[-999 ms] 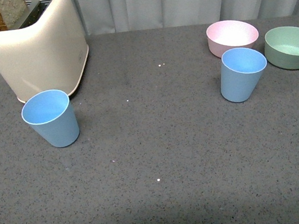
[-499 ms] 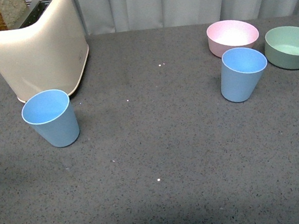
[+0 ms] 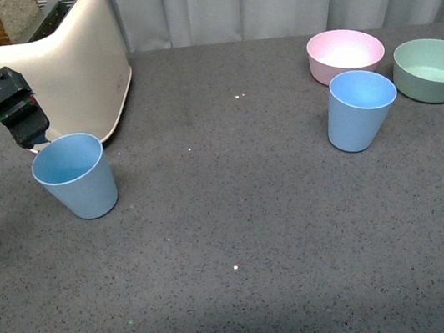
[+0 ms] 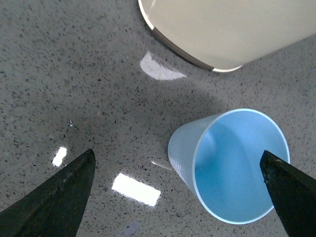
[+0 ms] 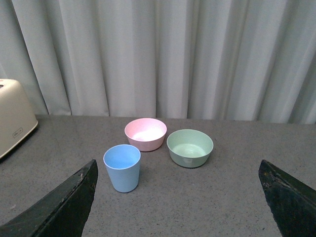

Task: Stack blue cups with both arms

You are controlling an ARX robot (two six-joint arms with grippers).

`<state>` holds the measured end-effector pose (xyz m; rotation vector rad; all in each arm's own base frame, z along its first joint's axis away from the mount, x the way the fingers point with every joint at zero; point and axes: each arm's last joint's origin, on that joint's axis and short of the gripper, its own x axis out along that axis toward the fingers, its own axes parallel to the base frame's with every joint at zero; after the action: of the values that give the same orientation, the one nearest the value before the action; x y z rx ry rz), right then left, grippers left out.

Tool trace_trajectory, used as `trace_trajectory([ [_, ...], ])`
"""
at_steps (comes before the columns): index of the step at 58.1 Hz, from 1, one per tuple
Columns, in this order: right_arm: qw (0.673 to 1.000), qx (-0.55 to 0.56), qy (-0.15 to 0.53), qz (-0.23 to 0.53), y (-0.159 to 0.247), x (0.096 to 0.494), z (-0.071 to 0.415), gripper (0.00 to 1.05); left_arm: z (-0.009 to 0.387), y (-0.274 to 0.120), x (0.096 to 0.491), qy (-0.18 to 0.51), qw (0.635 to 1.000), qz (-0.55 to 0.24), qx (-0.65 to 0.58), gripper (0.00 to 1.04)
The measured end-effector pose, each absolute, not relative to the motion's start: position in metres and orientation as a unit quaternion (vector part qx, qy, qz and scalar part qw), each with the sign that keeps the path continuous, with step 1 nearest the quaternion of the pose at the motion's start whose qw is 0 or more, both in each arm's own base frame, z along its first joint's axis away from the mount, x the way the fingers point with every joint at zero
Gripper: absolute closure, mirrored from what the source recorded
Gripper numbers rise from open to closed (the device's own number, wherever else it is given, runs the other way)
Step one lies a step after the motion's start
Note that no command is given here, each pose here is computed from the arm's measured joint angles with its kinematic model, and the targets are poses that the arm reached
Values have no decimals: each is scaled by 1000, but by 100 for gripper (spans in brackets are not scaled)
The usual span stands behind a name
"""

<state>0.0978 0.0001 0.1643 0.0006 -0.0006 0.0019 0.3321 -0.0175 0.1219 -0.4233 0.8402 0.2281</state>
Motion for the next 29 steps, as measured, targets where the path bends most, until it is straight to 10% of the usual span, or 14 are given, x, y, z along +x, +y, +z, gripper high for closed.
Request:
trace_trajectory([
  [23, 1000, 0, 0, 1, 0, 98, 164, 10, 96, -26, 351, 472, 848, 110, -214, 7],
  [29, 1000, 0, 0, 1, 0, 98, 164, 10, 94, -29, 354, 479, 845, 110, -212, 21],
])
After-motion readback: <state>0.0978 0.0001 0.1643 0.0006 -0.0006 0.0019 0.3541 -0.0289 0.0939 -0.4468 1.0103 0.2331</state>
